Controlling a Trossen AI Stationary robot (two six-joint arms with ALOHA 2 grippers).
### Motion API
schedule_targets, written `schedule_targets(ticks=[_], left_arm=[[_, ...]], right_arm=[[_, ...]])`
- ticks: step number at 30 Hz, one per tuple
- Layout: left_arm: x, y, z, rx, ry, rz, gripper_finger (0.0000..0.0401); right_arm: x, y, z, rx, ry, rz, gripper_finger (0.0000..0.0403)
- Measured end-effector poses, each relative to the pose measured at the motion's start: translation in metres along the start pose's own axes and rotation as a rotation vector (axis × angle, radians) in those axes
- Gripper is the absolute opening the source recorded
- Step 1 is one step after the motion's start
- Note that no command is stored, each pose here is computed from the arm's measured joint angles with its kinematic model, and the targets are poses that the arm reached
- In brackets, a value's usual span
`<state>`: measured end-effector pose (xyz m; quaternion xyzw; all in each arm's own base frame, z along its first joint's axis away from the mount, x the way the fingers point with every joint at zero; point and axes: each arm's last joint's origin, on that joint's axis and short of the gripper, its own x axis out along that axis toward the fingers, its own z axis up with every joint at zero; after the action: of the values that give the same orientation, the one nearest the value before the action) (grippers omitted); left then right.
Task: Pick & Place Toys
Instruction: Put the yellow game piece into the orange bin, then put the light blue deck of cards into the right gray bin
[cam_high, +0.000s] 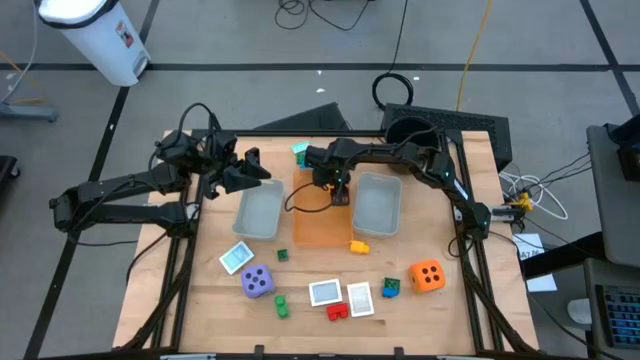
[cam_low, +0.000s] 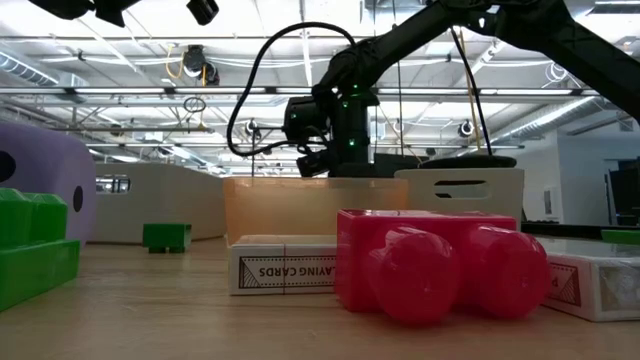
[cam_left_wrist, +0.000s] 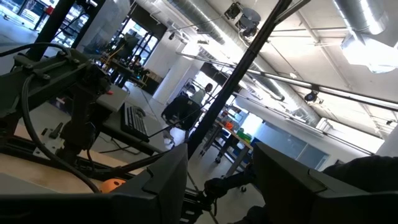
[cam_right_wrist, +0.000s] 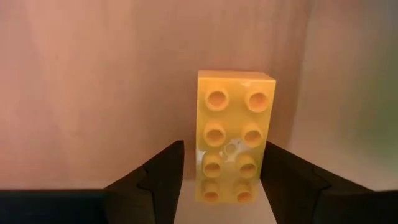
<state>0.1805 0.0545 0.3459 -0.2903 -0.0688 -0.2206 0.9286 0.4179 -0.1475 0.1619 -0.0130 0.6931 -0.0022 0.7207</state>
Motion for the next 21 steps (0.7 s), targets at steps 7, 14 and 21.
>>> schedule_targets(ticks=[7, 14, 21], left_arm=[[0.0, 0.0, 0.0, 0.0, -0.001, 0.0, 0.0186], [0.0, 0.0, 0.0, -0.009, 0.0, -0.001, 0.0186], [0.001, -0.001, -0.002, -0.063, 0.036, -0.023, 0.0186]], right_arm=[[-0.026, 0.002, -0.002, 0.0, -0.068, -0.025, 0.0193], [-0.074, 0.007, 0.003, 0.072, -0.292, -0.082, 0.0194], [-0.125, 0.019, 0.017, 0.214, -0.651, -0.113, 0.0191]])
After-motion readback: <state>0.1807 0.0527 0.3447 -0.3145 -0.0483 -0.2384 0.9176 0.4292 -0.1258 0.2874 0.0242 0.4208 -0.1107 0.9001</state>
